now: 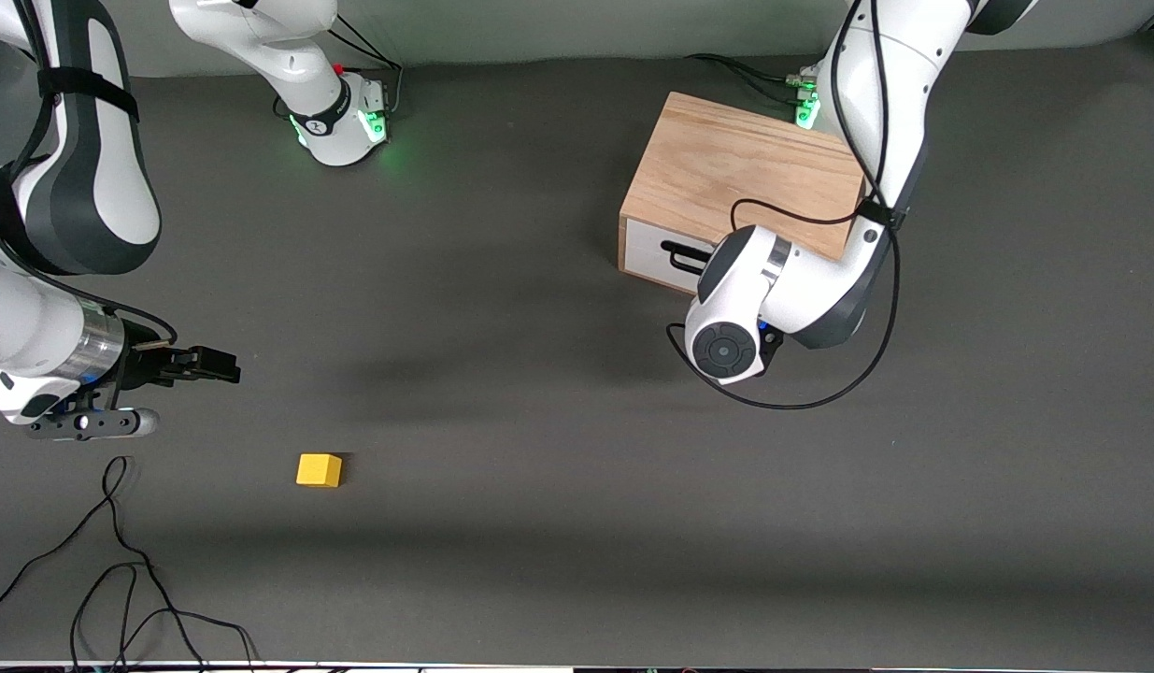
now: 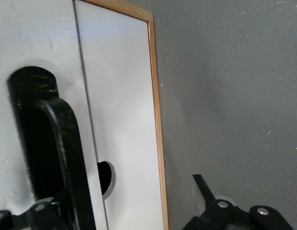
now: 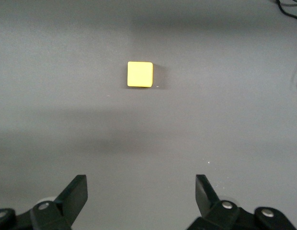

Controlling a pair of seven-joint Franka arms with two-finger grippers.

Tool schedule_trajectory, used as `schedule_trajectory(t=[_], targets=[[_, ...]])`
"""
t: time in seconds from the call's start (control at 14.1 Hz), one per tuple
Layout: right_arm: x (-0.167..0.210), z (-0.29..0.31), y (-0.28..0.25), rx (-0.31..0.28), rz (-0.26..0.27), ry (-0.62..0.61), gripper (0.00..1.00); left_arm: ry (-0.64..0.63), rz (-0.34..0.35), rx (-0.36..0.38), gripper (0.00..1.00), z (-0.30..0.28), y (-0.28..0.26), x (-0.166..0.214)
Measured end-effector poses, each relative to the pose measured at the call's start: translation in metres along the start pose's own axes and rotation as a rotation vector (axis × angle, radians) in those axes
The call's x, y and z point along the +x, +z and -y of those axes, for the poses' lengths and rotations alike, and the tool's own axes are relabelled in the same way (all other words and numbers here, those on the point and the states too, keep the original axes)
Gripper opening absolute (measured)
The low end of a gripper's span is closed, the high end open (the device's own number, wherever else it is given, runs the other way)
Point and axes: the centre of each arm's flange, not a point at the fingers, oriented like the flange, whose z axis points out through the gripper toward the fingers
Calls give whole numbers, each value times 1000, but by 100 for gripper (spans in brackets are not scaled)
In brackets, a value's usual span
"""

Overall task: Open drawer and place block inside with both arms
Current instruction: 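Pull the drawer open with the left gripper while the right gripper reaches the cube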

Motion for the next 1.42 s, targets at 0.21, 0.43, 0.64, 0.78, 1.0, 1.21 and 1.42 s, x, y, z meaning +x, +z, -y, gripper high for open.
schedule_trajectory(t=[0.21, 0.43, 0.64, 0.78, 1.0, 1.21, 1.42], targets=[[0, 0, -1, 0, -2, 1, 100, 0, 3, -11, 100, -2, 1, 0], [3, 1, -3, 0, -10, -2, 100, -2, 7, -46, 100, -8, 1, 0], [10, 2, -2, -2, -16, -2, 100, 0, 0, -83, 100, -14, -2, 1], [16, 2, 5, -3, -10, -2, 100, 6, -20, -123, 100, -17, -12, 0], [32, 2, 29, -7, -14, -2, 100, 12, -42, -165, 100, -20, -19, -2], [52, 1, 70, -12, -19, 0, 100, 13, -56, -197, 100, -22, -24, -3], [73, 3, 111, -16, -10, -4, 100, 15, -61, -245, 100, -25, -34, -3]])
